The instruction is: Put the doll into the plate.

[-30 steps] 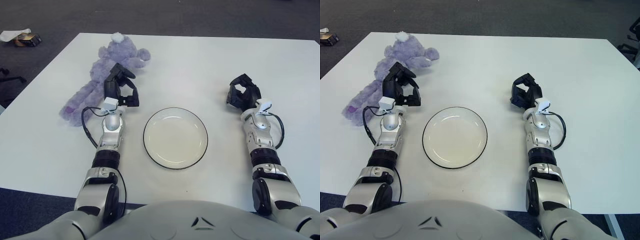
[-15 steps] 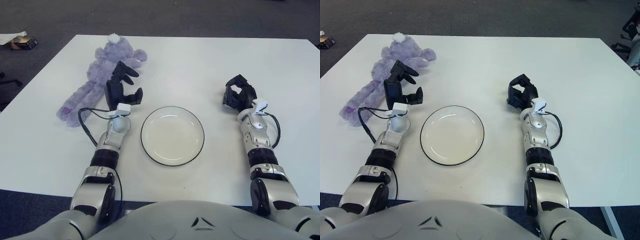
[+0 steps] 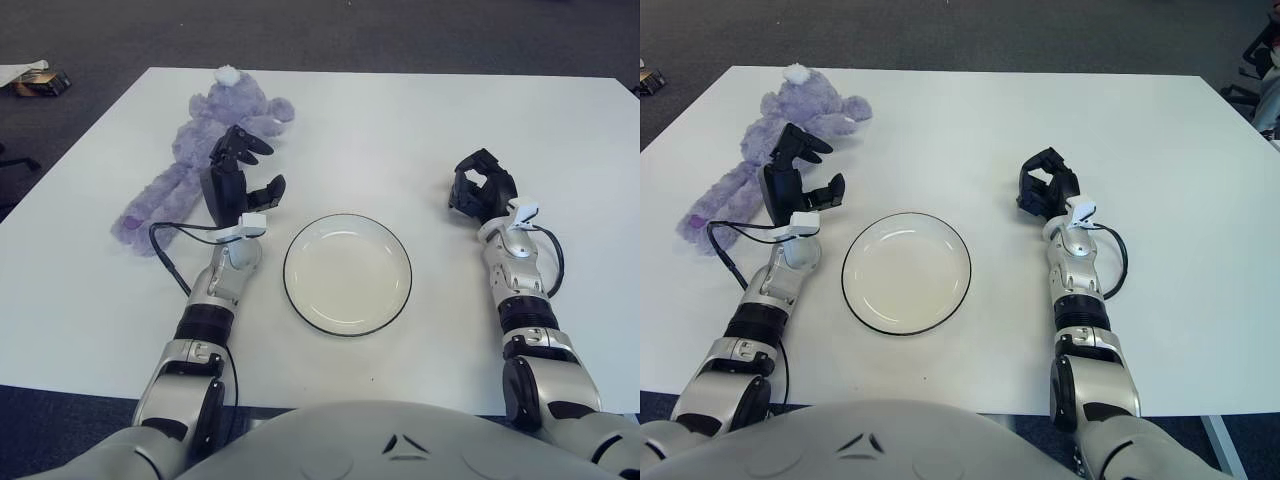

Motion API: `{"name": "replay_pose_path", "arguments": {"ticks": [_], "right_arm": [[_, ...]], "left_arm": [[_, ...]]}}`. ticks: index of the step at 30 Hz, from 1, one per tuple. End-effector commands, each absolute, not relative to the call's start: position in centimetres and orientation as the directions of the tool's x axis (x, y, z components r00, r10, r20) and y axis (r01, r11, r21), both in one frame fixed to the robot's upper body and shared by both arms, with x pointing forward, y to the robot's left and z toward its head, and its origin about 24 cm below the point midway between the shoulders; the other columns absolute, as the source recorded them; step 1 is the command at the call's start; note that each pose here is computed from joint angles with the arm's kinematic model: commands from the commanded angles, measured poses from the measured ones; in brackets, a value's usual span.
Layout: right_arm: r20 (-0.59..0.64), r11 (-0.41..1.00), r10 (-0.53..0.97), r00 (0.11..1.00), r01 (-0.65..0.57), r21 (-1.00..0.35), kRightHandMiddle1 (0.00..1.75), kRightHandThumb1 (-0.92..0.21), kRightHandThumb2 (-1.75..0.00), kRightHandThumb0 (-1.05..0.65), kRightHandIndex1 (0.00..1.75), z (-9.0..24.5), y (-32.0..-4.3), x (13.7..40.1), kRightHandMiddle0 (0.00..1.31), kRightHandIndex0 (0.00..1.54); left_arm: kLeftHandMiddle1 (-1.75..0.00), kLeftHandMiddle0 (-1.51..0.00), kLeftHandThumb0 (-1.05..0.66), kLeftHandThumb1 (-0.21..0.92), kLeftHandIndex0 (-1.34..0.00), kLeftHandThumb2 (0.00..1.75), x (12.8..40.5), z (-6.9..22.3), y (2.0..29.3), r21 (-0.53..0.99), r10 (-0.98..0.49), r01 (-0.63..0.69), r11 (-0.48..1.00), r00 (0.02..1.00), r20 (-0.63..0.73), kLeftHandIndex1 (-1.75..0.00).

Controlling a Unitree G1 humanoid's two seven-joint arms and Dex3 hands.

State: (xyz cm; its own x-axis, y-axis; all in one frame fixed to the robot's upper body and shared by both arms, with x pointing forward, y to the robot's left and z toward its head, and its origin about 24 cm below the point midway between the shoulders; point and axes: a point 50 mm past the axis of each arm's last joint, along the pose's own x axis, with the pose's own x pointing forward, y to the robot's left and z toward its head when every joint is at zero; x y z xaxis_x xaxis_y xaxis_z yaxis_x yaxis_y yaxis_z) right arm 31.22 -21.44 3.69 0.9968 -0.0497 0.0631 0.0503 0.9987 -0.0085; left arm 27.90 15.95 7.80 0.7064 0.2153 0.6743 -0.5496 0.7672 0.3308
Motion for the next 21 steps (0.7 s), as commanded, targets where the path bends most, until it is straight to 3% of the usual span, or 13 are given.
{"name": "replay_pose_path", "arguments": {"ticks": [1,4,11,15,16,21], "right_arm": [[-0.111,0.998,-0.052,0.992,0.054,0.011,1.75,-0.56,-1.01,-0.41,1.75,-0.3,-21.2,29.2,0.43,0.98],[-0.113,0.999,-0.052,0.992,0.054,0.01,1.75,-0.56,-1.02,-0.41,1.75,-0.3,-21.2,29.2,0.43,0.97],[-0.117,0.999,-0.049,0.992,0.051,0.008,1.75,-0.56,-1.01,-0.41,1.75,-0.4,-21.2,29.3,0.42,0.97],[-0.117,0.999,-0.045,0.992,0.046,0.006,1.75,-0.57,-1.0,-0.41,1.75,-0.4,-21.2,29.3,0.42,0.97],[-0.116,0.999,-0.043,0.992,0.044,0.005,1.75,-0.56,-1.01,-0.41,1.75,-0.4,-21.2,29.3,0.43,0.97],[-0.118,0.999,-0.043,0.992,0.044,0.002,1.75,-0.55,-1.02,-0.41,1.75,-0.4,-21.2,29.4,0.43,0.98]], "left_arm": [[-1.63,-0.21,-0.13,0.79,-0.22,0.7,26.3,4.5,16.9,0.441,0.259,-0.551,0.709,0.784,0.564,-1.74],[-1.48,-0.11,-0.45,0.68,-0.07,0.79,26.4,4.6,17.0,0.453,0.278,-0.566,0.689,0.783,0.556,-1.52],[-1.22,-0.01,-0.58,0.55,0.0,0.85,26.7,4.6,17.0,0.476,0.298,-0.58,0.661,0.785,0.543,-1.15],[-1.09,0.0,-0.64,0.56,0.0,0.81,27.0,4.6,17.3,0.518,0.278,-0.568,0.64,0.8,0.532,-1.05],[-0.99,-0.03,-0.7,0.56,0.0,0.76,27.1,4.6,17.4,0.547,0.258,-0.553,0.628,0.811,0.524,-1.04],[-0.72,0.0,-0.8,0.67,0.0,0.6,27.4,4.7,17.7,0.643,0.184,-0.509,0.572,0.843,0.505,-0.81]]}}
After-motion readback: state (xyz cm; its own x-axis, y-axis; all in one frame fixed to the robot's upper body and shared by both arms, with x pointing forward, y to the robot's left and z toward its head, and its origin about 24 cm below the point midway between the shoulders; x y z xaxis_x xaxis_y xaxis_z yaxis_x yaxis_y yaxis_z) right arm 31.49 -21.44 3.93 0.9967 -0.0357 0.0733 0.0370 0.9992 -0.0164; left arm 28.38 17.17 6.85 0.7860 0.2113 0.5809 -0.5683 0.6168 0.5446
